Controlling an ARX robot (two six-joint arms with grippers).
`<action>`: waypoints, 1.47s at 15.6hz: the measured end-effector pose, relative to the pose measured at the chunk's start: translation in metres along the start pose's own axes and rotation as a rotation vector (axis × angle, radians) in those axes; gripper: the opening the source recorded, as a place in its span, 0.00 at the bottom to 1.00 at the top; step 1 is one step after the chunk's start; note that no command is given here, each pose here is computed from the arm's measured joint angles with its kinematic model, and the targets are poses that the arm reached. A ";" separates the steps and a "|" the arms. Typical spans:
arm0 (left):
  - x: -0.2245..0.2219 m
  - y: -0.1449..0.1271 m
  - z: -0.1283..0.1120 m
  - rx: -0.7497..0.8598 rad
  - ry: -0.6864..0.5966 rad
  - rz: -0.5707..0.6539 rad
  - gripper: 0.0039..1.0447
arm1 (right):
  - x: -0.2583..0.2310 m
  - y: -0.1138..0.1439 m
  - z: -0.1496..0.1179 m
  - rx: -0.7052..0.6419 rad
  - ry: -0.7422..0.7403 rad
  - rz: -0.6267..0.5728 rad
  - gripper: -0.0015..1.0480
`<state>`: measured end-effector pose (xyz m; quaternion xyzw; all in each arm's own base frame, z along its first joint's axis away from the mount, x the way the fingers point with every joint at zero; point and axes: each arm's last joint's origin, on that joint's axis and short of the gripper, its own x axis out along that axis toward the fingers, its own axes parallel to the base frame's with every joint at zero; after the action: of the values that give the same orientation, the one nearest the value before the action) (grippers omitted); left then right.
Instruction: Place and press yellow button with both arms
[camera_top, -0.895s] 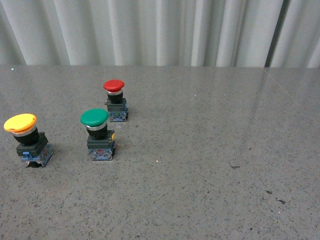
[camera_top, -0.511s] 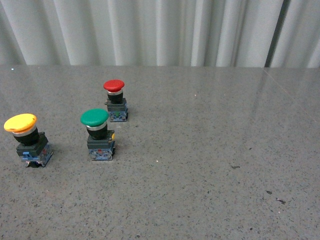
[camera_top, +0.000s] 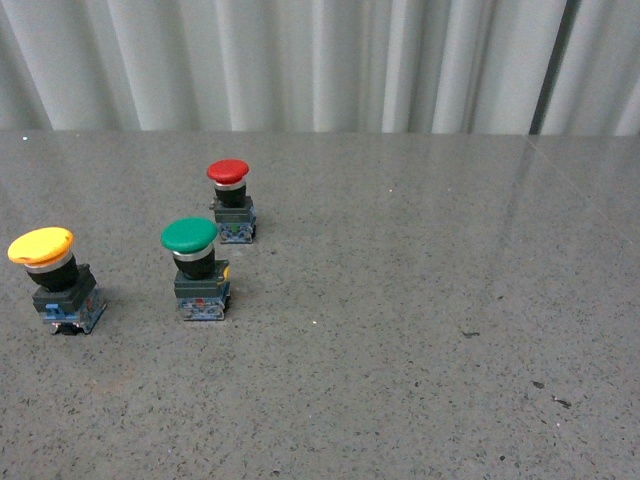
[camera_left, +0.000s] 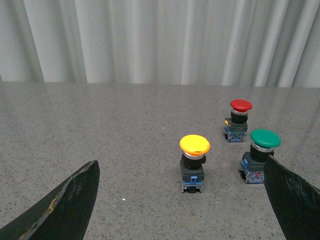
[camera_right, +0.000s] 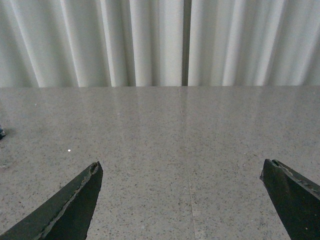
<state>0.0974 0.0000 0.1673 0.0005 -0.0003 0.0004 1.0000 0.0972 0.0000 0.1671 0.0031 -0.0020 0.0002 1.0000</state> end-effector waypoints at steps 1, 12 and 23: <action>0.000 0.000 0.000 0.000 0.000 0.000 0.94 | 0.000 0.000 0.000 0.000 0.000 0.000 0.94; 0.024 -0.004 0.025 0.050 0.121 0.290 0.94 | 0.000 0.000 0.000 0.000 -0.001 -0.001 0.94; 0.174 -0.029 0.012 0.005 0.463 -0.007 0.94 | 0.000 0.000 0.000 0.000 0.000 0.000 0.94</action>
<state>0.2710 -0.0289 0.1790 0.0027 0.2293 -0.0031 0.9733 0.0972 0.0000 0.1671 0.0030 -0.0020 0.0002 1.0000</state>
